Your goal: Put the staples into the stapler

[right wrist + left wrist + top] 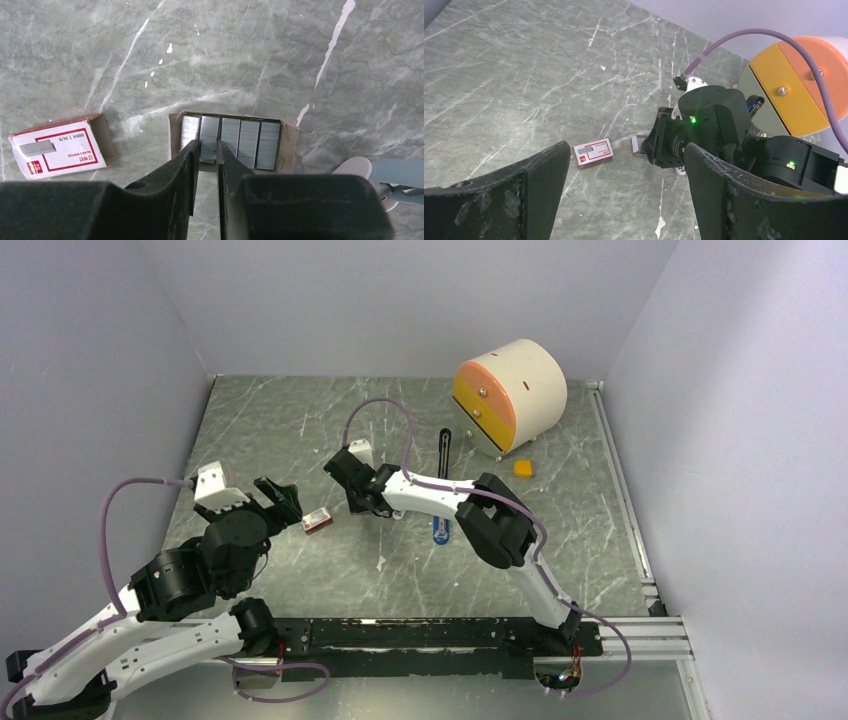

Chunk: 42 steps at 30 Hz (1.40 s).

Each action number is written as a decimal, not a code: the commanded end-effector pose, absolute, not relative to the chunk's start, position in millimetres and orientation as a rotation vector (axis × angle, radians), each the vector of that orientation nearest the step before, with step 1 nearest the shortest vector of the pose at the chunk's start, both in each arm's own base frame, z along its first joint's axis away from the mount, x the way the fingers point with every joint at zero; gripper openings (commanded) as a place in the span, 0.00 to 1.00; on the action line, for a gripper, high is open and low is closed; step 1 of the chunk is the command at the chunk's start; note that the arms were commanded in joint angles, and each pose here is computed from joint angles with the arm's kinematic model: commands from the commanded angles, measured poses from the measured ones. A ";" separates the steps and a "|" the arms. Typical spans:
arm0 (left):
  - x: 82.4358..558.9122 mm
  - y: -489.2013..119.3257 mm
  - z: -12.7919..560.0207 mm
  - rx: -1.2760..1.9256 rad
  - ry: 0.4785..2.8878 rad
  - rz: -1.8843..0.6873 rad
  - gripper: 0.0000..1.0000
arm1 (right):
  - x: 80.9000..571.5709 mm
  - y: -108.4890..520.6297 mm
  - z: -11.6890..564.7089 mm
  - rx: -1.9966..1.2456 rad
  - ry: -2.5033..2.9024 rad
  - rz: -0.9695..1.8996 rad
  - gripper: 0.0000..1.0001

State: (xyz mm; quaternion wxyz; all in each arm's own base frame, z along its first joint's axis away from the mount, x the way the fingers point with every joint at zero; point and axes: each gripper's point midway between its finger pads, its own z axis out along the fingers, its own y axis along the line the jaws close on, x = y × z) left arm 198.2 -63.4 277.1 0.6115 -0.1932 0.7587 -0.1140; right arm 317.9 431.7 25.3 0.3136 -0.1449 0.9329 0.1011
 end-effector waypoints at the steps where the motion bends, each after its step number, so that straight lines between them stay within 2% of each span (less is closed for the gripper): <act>1: 198.7 -61.6 277.7 -0.463 1.743 -0.261 0.89 | 321.3 427.7 28.9 -0.359 2.451 0.249 0.22; 14: 198.8 -61.9 277.1 -0.462 1.744 -0.262 0.89 | 325.5 427.3 66.2 -0.313 2.372 0.319 0.23; 22: 198.5 -61.7 277.1 -0.463 1.744 -0.263 0.89 | 330.0 424.8 54.0 -0.348 2.382 0.265 0.27; 34: 199.1 -63.0 276.4 -0.460 1.747 -0.261 0.89 | 379.7 408.3 48.1 -0.323 2.335 0.170 0.30; 42: 199.7 -63.2 275.6 -0.460 1.748 -0.254 0.89 | 386.1 408.3 27.8 -0.409 2.372 0.121 0.30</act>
